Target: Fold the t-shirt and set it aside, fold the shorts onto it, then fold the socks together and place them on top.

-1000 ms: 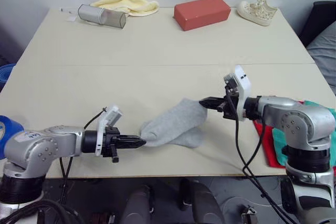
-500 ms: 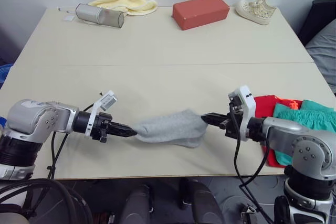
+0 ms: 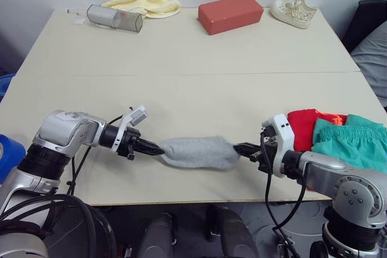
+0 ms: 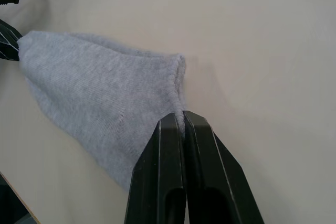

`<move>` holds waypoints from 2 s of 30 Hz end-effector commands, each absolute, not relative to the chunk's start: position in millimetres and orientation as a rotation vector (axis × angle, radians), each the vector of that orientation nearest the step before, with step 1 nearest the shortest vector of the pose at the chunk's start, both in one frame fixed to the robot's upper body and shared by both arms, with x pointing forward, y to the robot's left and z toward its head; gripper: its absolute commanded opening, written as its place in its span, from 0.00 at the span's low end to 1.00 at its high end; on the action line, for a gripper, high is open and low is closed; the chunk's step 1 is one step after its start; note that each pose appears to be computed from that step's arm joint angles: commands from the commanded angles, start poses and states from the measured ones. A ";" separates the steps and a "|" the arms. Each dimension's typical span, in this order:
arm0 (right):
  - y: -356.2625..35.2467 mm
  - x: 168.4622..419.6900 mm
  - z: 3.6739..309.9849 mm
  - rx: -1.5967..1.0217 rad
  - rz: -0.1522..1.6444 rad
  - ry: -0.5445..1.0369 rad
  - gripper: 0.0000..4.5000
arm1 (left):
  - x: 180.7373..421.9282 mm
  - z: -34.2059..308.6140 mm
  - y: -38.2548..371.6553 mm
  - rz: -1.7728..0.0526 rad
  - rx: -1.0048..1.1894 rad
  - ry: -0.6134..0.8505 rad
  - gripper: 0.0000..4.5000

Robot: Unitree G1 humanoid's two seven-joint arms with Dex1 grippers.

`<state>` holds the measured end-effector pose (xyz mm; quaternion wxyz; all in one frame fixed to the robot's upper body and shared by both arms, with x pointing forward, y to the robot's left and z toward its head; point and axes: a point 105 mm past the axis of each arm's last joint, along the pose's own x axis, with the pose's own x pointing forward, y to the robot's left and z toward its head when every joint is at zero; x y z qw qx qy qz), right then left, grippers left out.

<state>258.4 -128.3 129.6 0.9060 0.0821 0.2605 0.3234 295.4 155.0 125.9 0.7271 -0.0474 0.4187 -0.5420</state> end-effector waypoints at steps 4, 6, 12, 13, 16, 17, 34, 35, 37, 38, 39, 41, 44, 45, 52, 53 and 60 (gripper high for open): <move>-125.3 254.2 131.3 0.170 0.679 0.522 0.00 | 303.3 131.5 155.5 -1.195 -0.073 0.896 0.01; -124.5 254.3 131.0 0.170 0.682 0.523 0.00 | 303.6 131.9 157.1 -1.192 -0.072 0.896 0.01; -125.3 257.9 130.8 0.166 0.674 0.504 0.00 | 308.7 133.1 158.1 -1.173 -0.072 0.849 0.01; -125.3 258.3 131.0 0.168 0.674 0.500 0.00 | 310.8 133.2 158.3 -1.162 -0.069 0.835 0.01; -123.1 257.7 132.8 0.217 0.702 0.489 0.10 | 311.5 134.0 158.2 -1.158 -0.063 0.800 0.12; -122.7 256.8 132.8 0.219 0.711 0.490 0.15 | 311.5 134.4 158.5 -1.157 -0.061 0.788 0.18; -84.0 245.7 145.6 -0.193 1.047 0.058 0.00 | 293.2 162.7 107.0 -1.378 0.054 0.192 0.11; -82.2 248.5 138.9 -0.214 1.039 0.055 0.00 | 294.0 158.0 101.9 -1.372 0.059 0.184 0.03; -80.3 256.2 128.3 -0.251 1.017 0.045 0.00 | 300.3 143.4 97.8 -1.338 0.125 0.184 0.00; -80.2 260.1 123.8 -0.262 1.004 0.043 0.00 | 303.4 136.5 97.3 -1.323 0.158 0.186 0.00; -80.4 263.6 118.9 -0.273 0.996 0.045 0.00 | 306.4 130.3 96.6 -1.307 0.174 0.186 0.00; -83.9 270.8 112.0 -0.293 0.968 0.039 0.00 | 314.8 119.4 96.5 -1.244 0.193 0.189 0.00; -93.1 276.8 108.0 -0.299 0.938 0.032 0.00 | 316.5 107.5 98.5 -1.208 0.210 0.205 0.00; -98.2 278.1 107.5 -0.292 0.923 0.034 0.00 | 314.4 103.6 100.7 -1.205 0.208 0.218 0.00; -133.4 276.6 99.2 -0.248 0.831 0.075 0.00 | 308.7 85.6 116.8 -1.151 0.211 0.276 0.00; -139.0 275.7 98.0 -0.243 0.815 0.080 0.00 | 309.3 84.8 118.7 -1.142 0.210 0.277 0.00; -164.3 267.8 111.9 -0.232 0.747 0.014 0.00 | 309.4 103.5 118.2 -1.158 0.164 0.144 0.00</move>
